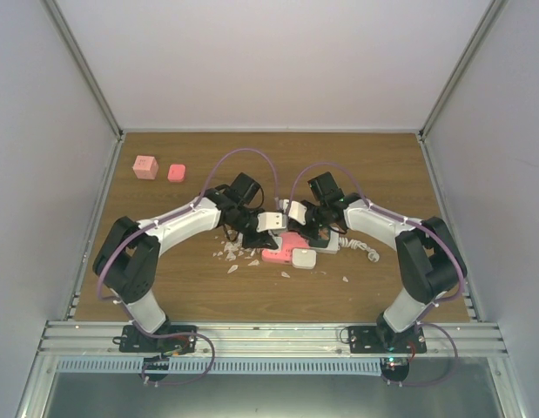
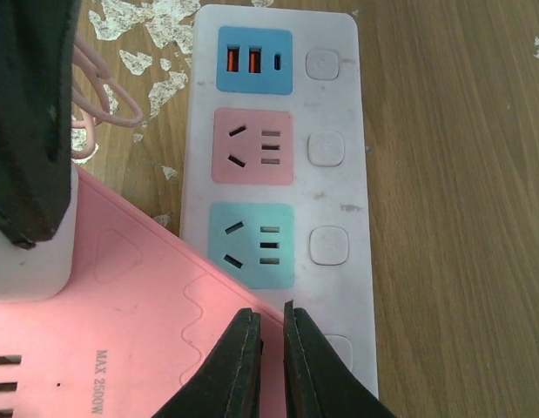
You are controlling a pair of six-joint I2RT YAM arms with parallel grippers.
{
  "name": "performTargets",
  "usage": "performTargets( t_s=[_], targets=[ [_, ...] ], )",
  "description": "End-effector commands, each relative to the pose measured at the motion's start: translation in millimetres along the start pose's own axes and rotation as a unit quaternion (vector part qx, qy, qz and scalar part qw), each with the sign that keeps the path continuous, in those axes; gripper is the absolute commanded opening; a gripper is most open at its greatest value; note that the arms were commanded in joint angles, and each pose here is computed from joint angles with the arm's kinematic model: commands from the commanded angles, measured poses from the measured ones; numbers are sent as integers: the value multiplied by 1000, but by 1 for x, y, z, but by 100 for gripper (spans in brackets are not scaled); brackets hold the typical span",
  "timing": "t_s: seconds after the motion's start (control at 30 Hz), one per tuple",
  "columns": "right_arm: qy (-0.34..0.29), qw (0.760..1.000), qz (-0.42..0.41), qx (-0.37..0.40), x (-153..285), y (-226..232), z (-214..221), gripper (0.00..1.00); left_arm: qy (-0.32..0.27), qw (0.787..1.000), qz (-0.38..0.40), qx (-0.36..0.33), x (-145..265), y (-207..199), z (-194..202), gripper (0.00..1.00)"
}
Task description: Pull the plug off the socket
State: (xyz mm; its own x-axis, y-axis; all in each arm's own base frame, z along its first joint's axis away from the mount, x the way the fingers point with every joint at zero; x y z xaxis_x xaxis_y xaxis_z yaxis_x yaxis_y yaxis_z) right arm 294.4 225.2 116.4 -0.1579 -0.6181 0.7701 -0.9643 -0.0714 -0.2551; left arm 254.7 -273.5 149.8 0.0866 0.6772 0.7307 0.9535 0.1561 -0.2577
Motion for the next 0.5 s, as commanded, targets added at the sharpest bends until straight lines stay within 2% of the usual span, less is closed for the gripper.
performTargets(
  t_s=[0.0,0.3,0.37,0.47],
  targets=[
    [81,995,-60,-26,-14,35,35,11,-65,994,-30,-81,27,-18,-28,17],
    [81,995,-61,-26,-14,35,35,11,-41,982,-97,-155,21,-23,-17,18],
    [81,994,-61,-27,-15,35,35,11,-42,984,-96,-143,21,-20,-18,17],
    [81,994,-61,-28,-14,36,35,11,-55,992,-51,-98,26,-20,-27,18]
  ],
)
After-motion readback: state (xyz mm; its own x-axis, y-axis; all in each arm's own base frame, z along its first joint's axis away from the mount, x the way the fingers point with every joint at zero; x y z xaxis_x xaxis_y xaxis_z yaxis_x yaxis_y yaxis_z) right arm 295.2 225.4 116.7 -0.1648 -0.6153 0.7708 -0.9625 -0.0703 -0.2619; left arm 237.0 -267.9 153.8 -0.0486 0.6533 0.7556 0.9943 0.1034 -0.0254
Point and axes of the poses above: each gripper's point midway between its finger pads, its own x axis back along the fingers, its own y axis along the line the jaws close on, z = x × y, the point moved 5 cm from there along x, back along the fingers, and after that the axes turned 14 degrees about x, right-handed, at the moved point
